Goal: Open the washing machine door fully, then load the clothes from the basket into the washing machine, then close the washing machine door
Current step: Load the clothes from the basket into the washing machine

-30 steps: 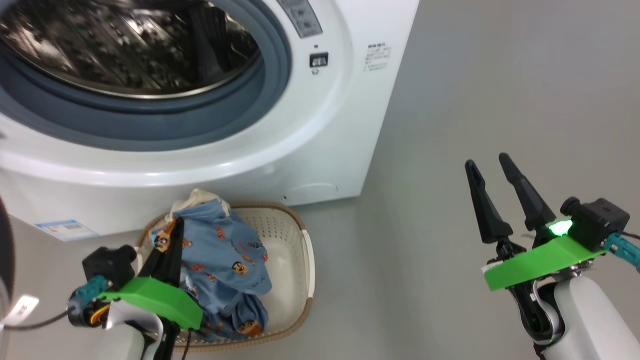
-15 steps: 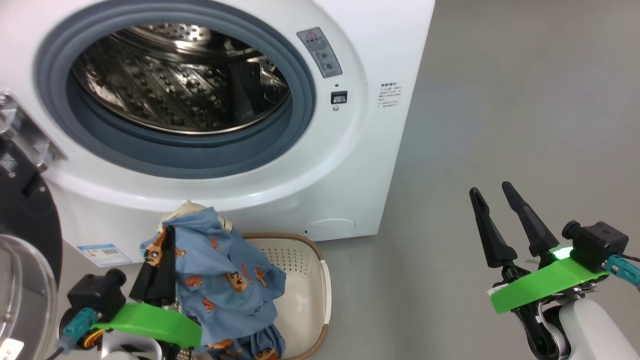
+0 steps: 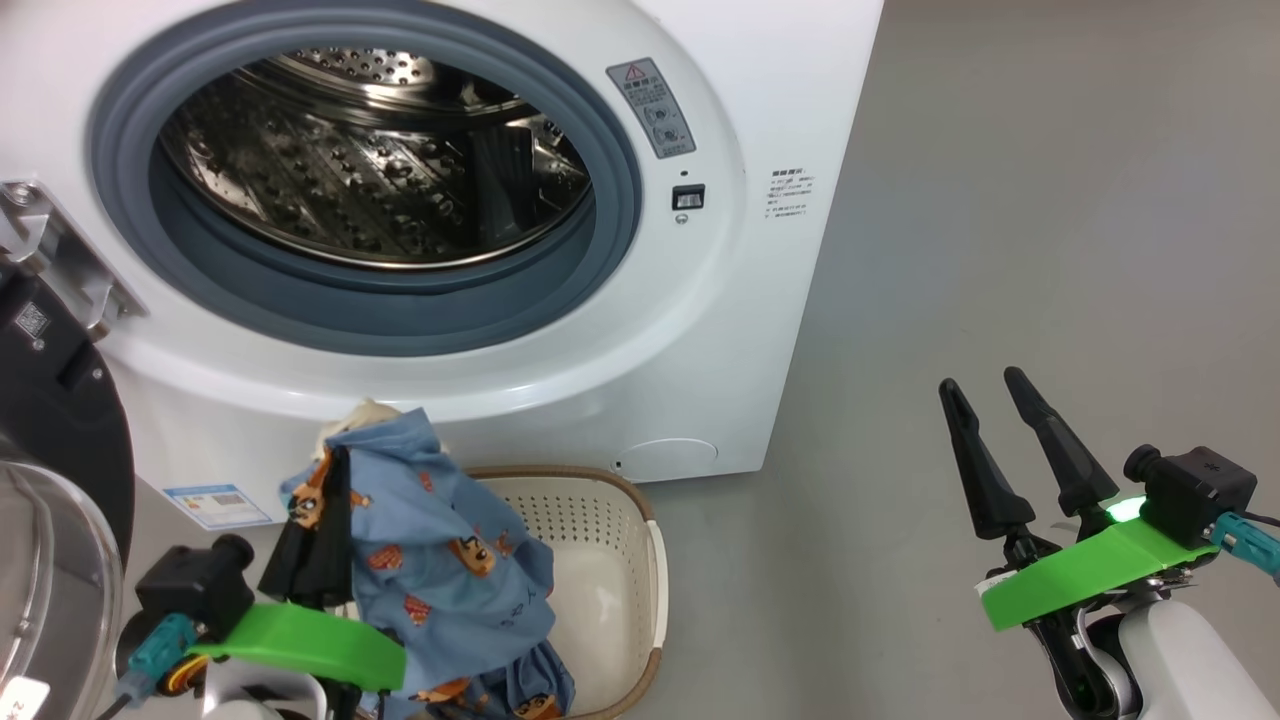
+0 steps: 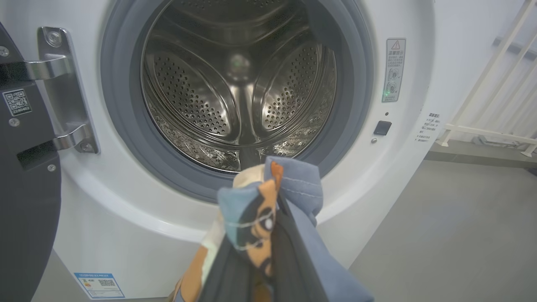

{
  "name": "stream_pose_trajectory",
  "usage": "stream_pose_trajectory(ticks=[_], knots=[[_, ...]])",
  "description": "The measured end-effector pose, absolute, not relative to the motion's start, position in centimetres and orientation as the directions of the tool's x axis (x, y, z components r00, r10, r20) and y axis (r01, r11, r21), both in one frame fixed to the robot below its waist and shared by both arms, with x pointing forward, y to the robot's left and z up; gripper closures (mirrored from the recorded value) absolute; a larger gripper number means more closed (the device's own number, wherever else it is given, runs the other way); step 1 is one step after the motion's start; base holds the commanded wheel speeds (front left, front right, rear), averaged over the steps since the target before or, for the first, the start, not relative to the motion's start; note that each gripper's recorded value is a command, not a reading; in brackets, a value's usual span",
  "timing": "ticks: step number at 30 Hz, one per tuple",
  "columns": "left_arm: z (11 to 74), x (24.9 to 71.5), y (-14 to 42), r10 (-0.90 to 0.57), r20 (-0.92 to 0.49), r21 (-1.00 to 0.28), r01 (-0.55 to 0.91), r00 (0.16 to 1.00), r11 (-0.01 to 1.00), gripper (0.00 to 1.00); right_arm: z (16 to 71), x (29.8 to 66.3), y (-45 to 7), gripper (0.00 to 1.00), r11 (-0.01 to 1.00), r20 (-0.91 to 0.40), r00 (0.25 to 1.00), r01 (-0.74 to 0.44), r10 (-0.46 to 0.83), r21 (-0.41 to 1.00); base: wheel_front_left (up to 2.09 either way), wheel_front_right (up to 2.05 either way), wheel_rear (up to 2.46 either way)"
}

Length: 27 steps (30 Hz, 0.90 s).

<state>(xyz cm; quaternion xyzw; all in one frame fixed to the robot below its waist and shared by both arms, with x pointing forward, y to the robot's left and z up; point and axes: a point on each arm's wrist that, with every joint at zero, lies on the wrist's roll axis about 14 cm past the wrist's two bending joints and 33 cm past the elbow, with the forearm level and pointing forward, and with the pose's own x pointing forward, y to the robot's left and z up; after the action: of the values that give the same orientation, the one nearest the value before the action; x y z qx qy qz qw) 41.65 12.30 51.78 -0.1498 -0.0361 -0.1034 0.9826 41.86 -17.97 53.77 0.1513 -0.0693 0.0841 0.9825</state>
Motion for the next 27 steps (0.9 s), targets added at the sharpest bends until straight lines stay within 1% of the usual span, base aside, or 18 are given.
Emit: stream_pose_trajectory(ticks=[5,11,14,17,18,23,27], knots=[[52.9,43.0,12.0,-0.205,0.136,-0.265,0.235,0.969,0.935,1.0,53.2,42.1,-18.0,0.0,0.94,0.147,0.978,-0.182,0.145,0.288,0.0,0.0,0.0],[57.4,46.9,11.5,-0.223,0.262,-0.223,0.284,0.939,0.933,1.0,52.1,42.6,-18.0,0.0,0.94,0.121,0.982,-0.173,0.143,0.293,0.0,0.0,0.0],[58.5,48.8,10.9,-0.243,0.292,-0.224,0.313,0.925,0.923,1.0,51.6,43.0,-18.1,0.0,0.941,0.109,0.984,-0.167,0.14,0.295,0.0,0.0,0.0],[57.2,51.2,10.4,-0.259,0.246,-0.219,0.314,0.934,0.924,1.0,51.1,43.7,-18.2,0.0,0.941,0.101,0.985,-0.162,0.137,0.296,0.0,0.0,0.0],[57.2,51.2,10.4,-0.259,0.246,-0.219,0.314,0.934,0.924,1.0,51.1,43.7,-18.2,0.0,0.941,0.101,0.985,-0.162,0.137,0.296,0.0,0.0,0.0],[53.1,55.2,9.7,-0.28,0.12,-0.218,0.301,0.952,0.928,1.0,50.4,45.0,-18.5,0.0,0.942,0.092,0.988,-0.148,0.126,0.301,0.0,0.0,0.0],[50.7,58.6,9.3,-0.282,0.058,-0.219,0.288,0.958,0.932,1.0,49.2,45.8,-19.1,0.0,0.945,0.068,0.992,-0.124,0.108,0.304,0.0,0.0,0.0]])
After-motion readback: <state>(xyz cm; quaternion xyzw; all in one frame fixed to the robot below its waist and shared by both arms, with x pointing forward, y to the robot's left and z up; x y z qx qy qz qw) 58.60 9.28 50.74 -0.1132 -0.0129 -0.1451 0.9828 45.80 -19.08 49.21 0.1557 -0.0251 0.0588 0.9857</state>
